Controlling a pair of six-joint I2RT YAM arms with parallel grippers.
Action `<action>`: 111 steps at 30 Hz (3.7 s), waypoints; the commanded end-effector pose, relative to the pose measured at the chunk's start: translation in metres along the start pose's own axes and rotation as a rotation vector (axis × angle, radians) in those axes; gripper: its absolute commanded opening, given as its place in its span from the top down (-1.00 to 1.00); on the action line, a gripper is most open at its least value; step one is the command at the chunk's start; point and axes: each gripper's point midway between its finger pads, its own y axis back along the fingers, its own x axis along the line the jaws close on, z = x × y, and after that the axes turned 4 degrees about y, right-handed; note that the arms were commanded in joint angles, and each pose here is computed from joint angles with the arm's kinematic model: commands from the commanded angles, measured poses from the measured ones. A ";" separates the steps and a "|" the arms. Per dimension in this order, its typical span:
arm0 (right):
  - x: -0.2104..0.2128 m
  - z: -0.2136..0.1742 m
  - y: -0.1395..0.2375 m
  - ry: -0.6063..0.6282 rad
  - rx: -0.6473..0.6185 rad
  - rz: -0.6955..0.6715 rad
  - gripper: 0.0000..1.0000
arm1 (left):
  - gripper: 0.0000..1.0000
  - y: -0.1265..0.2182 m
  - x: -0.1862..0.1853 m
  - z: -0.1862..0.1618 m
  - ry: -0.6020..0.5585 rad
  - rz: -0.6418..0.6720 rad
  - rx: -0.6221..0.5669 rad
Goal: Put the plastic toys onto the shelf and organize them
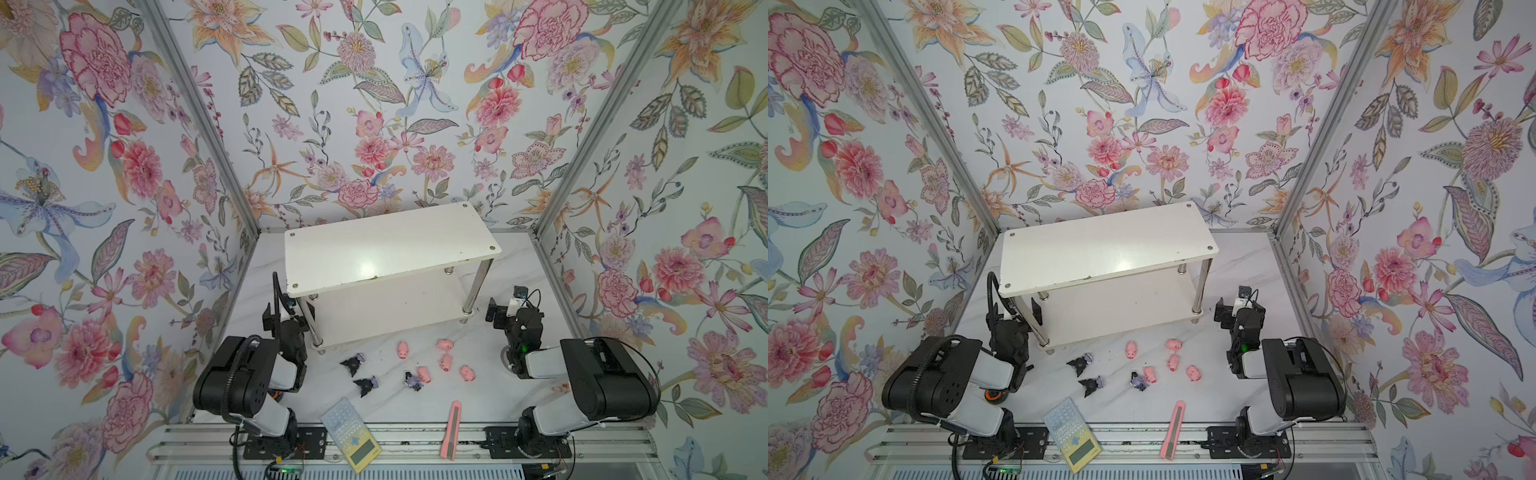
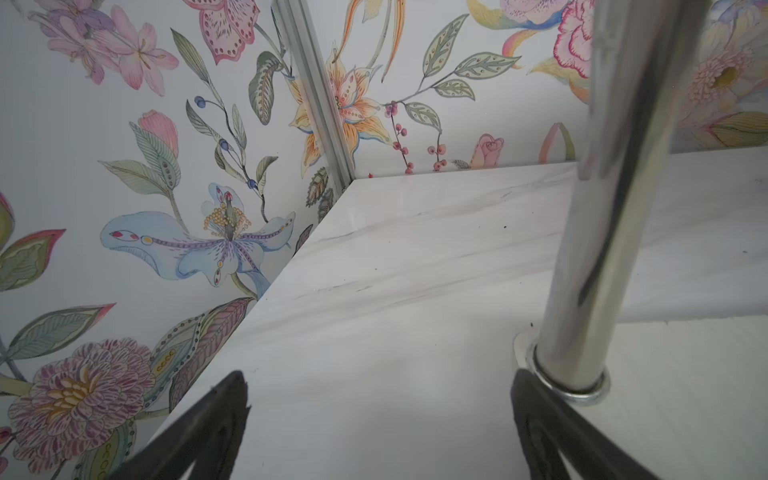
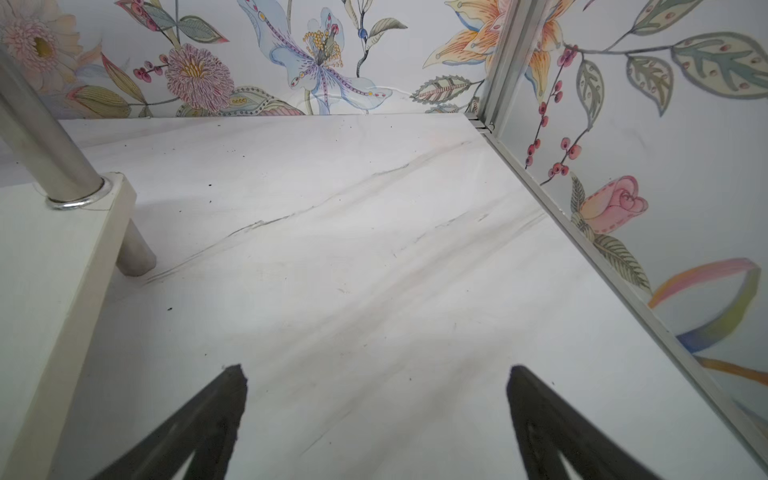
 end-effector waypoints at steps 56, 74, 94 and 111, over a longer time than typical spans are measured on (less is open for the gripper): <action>0.064 0.063 0.088 0.001 0.025 0.198 0.21 | -0.99 0.081 0.069 0.068 0.571 0.327 -0.096; 0.112 0.131 0.101 0.027 -0.150 0.498 -0.06 | -0.82 0.105 0.021 0.085 0.585 -0.103 -0.019; 0.111 0.173 0.063 -0.036 -0.208 0.504 0.30 | -0.26 0.120 -0.017 0.100 0.555 -0.330 0.037; 0.087 0.173 0.047 -0.091 -0.199 0.415 0.63 | 0.10 0.071 -0.061 0.123 0.515 -0.365 -0.002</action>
